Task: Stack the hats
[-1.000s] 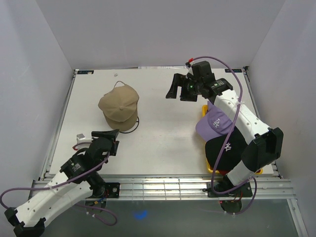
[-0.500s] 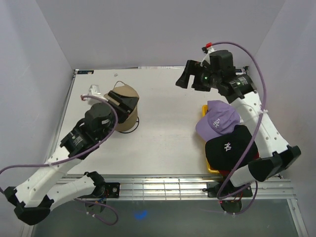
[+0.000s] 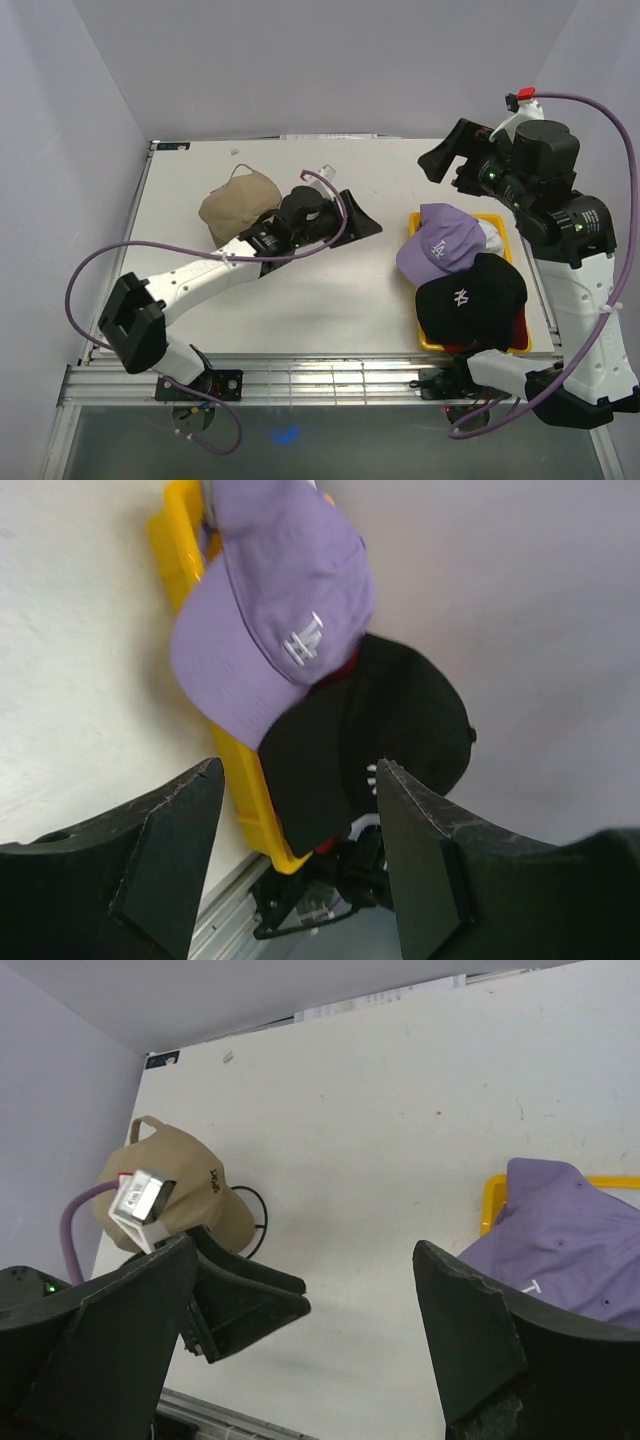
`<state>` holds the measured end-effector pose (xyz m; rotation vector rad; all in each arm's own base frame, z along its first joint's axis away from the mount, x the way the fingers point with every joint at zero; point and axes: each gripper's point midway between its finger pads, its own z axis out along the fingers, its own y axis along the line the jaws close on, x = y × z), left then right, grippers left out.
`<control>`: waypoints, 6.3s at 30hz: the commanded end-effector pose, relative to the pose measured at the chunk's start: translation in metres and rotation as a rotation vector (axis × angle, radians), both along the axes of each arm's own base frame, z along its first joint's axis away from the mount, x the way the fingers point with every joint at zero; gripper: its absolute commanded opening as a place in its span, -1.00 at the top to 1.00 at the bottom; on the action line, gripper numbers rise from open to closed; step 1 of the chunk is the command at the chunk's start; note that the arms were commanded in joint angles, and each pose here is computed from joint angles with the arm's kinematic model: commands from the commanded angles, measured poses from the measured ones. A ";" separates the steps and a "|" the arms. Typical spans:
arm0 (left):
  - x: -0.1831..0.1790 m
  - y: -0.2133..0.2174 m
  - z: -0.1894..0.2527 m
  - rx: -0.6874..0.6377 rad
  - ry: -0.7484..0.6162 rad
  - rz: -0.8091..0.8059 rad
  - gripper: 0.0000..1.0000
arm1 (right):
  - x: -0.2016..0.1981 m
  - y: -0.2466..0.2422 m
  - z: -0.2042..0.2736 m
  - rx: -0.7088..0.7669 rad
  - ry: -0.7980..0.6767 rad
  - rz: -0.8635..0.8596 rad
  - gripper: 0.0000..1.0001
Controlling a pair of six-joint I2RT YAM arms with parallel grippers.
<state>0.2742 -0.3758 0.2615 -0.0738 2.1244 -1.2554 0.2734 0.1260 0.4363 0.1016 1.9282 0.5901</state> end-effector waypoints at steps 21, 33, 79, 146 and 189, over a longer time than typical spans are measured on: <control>-0.145 -0.122 -0.088 -0.106 0.265 -0.486 -0.43 | 0.017 0.004 -0.035 -0.055 0.074 0.020 -0.88; -0.138 -0.142 -0.107 -0.117 0.286 -0.486 -0.43 | 0.016 0.012 -0.038 -0.041 0.077 0.077 -0.88; -0.144 -0.158 -0.101 -0.247 0.358 -0.529 1.00 | 0.016 0.013 -0.046 -0.032 0.082 0.107 -0.87; -0.051 0.213 0.156 -0.633 -0.359 0.705 1.00 | 0.053 0.127 0.005 0.252 0.141 0.430 -0.79; -0.058 0.257 0.153 -0.709 -0.306 0.849 1.00 | -0.037 0.300 -0.032 0.730 0.316 0.853 -0.82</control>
